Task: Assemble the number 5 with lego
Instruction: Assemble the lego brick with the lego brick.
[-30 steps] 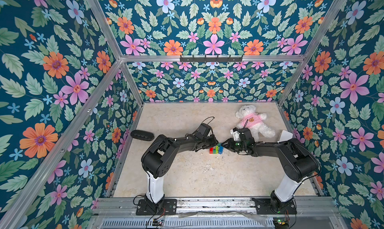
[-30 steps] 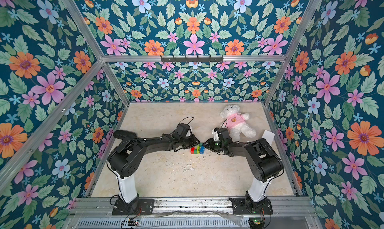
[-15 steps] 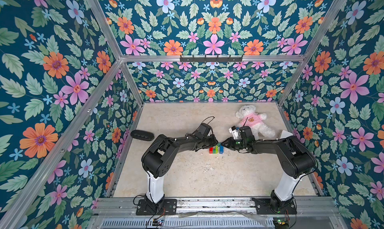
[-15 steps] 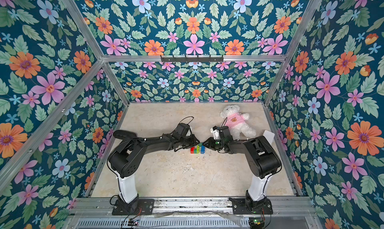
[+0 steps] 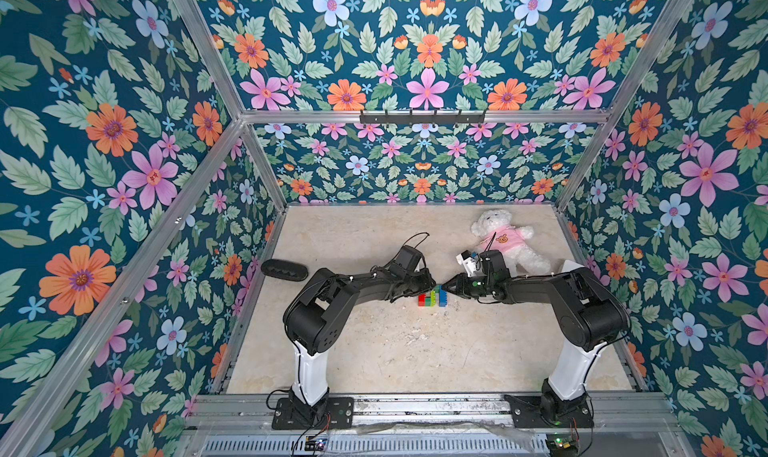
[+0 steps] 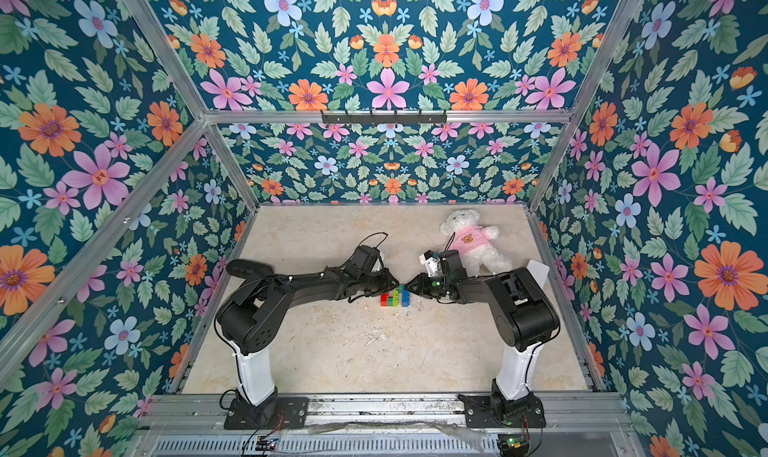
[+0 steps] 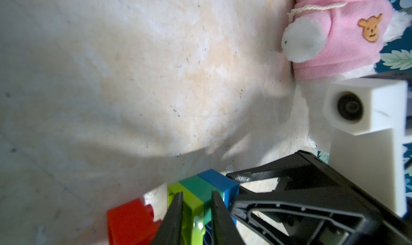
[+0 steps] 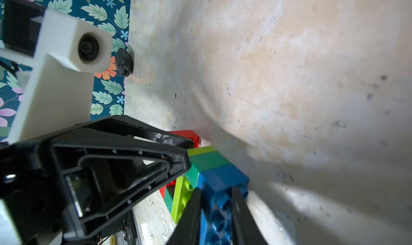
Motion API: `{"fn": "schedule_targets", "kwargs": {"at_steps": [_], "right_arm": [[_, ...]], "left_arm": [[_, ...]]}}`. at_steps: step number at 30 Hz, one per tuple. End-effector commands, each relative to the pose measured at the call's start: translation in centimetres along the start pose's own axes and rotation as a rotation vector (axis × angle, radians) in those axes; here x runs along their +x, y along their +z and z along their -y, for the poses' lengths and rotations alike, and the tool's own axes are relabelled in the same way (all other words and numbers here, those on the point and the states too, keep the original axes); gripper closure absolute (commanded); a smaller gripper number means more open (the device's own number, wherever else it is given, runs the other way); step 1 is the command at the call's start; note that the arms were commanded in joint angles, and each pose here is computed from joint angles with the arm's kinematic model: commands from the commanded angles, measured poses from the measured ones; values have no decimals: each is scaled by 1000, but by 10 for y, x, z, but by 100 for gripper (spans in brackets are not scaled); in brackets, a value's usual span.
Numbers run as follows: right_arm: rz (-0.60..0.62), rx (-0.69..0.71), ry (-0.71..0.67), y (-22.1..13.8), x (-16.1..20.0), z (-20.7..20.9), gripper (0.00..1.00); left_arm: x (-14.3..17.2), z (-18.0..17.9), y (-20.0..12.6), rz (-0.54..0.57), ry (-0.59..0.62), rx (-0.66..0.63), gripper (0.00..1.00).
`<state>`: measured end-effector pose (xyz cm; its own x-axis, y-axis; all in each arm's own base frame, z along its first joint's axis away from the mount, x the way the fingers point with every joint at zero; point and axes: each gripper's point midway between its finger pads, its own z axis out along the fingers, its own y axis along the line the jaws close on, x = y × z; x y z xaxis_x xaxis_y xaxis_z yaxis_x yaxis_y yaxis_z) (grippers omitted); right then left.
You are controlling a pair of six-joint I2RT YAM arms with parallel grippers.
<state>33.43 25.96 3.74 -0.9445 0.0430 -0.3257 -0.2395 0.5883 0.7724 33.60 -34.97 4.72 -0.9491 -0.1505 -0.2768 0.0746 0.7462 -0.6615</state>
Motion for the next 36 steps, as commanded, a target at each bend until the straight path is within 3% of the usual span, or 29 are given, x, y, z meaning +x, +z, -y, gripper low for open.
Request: {"fn": "schedule_targets", "kwargs": {"at_steps": [1, 12, 16, 28, 36], "right_arm": [[-57, 54, 36, 4, 18, 16, 75], [-49, 35, 55, 2, 17, 17, 74], [-38, 39, 49, 0, 13, 14, 67], [-6, 72, 45, -8, 5, 10, 54], [13, 85, 48, -12, 1, 7, 52]], "left_arm": [[10, -10, 3, -36, 0, -28, 75], [10, -9, 3, -39, 0, -25, 75], [7, -8, 1, -29, 0, -27, 75], [-8, -1, -10, 7, 8, -29, 63], [-18, 10, -18, 30, 16, -5, 55]]}}
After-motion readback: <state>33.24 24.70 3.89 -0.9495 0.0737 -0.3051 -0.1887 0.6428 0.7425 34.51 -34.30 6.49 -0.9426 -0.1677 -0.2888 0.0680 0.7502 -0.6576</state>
